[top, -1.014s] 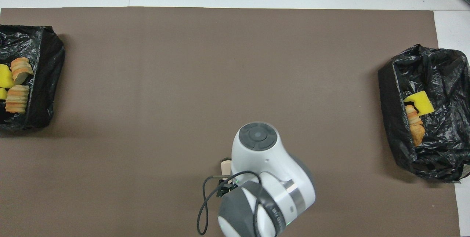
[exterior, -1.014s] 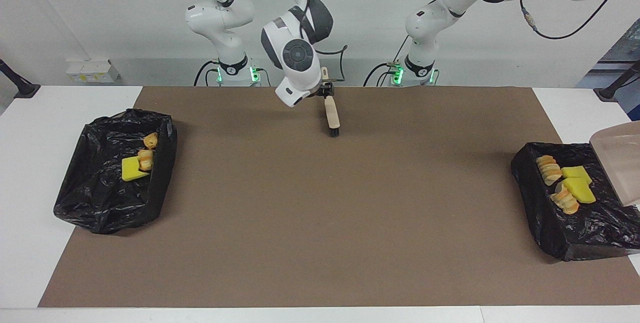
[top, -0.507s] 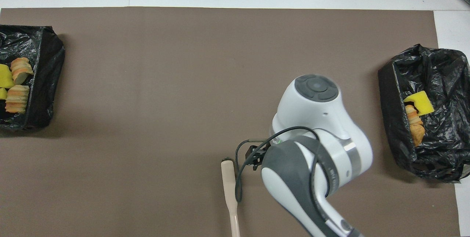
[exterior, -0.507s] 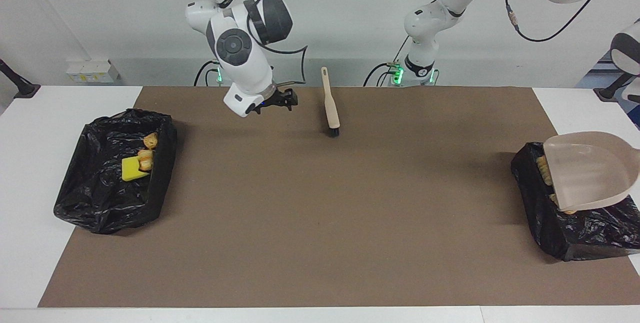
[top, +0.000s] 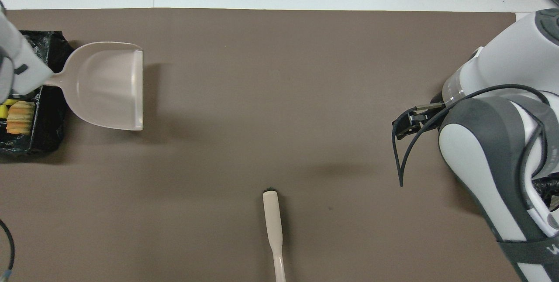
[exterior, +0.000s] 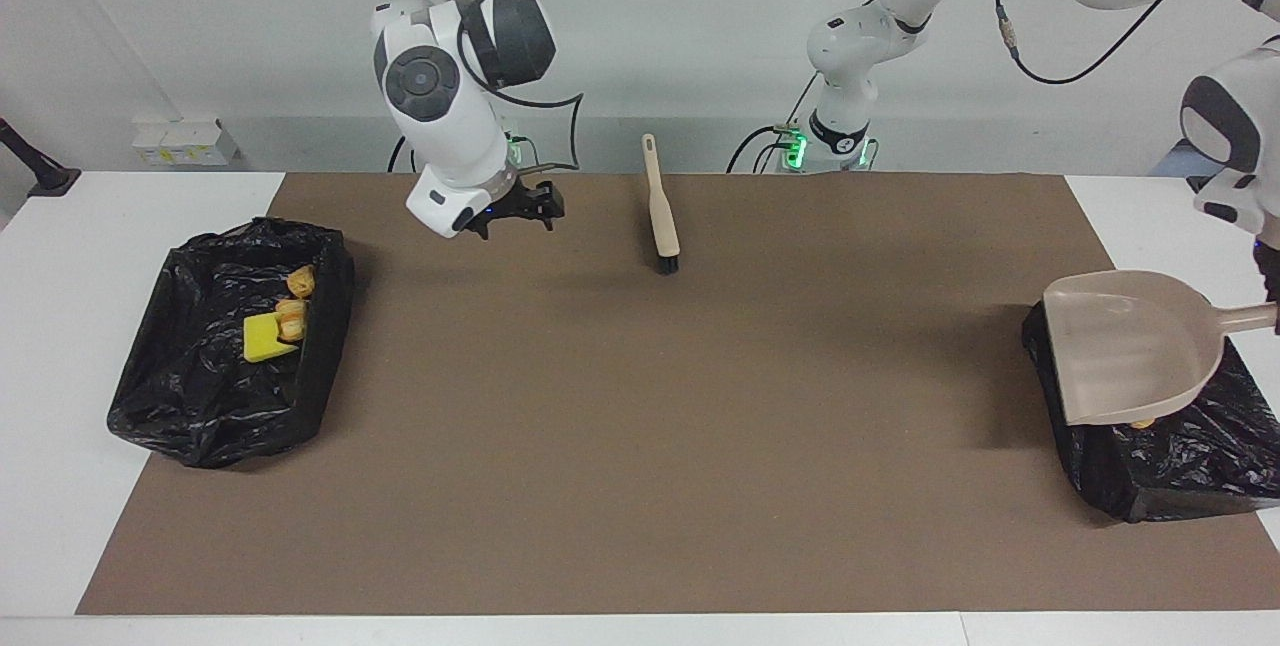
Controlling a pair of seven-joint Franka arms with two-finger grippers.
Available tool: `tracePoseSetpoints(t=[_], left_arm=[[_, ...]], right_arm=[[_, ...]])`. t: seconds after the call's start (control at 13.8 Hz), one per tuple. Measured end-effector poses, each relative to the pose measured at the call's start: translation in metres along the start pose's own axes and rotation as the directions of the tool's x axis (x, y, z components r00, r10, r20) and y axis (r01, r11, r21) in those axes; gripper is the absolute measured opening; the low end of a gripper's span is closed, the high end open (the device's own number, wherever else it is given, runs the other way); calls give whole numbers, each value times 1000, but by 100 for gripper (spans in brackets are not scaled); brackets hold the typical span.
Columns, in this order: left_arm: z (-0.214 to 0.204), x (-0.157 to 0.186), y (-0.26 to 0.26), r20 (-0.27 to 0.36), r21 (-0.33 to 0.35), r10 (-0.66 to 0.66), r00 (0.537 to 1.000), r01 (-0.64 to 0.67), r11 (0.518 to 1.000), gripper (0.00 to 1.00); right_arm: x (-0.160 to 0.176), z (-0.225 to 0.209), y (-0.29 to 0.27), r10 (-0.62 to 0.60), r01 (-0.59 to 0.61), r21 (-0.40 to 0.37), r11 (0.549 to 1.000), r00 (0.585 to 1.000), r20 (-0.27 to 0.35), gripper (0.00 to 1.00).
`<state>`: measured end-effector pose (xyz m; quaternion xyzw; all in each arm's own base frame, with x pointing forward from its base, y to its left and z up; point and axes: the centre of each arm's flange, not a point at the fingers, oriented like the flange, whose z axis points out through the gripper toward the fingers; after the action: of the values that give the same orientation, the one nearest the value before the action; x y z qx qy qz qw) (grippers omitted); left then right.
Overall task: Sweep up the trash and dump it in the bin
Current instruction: 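Place the dustpan centrally on the mat with the left gripper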
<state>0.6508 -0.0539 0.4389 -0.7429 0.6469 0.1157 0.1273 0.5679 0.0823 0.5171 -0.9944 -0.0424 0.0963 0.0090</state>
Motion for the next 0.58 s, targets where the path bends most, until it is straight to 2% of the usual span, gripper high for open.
tracePoseSetpoints(t=[0.22, 0.36, 0.43, 0.58], left_arm=[[-11, 76, 32, -71, -57, -184, 980, 180, 982, 33], [-23, 120, 55, -84, -83, -319, 944, 312, 946, 33], [-30, 145, 69, -87, -101, -397, 914, 389, 916, 33], [-42, 190, 98, -85, -174, -584, 807, 565, 806, 33]], right_arm=[[-1, -6, 7, 5, -5, -37, 999, 1000, -13, 100], [-6, -17, 20, 28, -30, -55, 998, 999, -36, 100], [-10, -23, 34, 43, -46, -58, 997, 998, -47, 100], [-15, -42, 68, 31, -35, -57, 998, 996, -82, 100]])
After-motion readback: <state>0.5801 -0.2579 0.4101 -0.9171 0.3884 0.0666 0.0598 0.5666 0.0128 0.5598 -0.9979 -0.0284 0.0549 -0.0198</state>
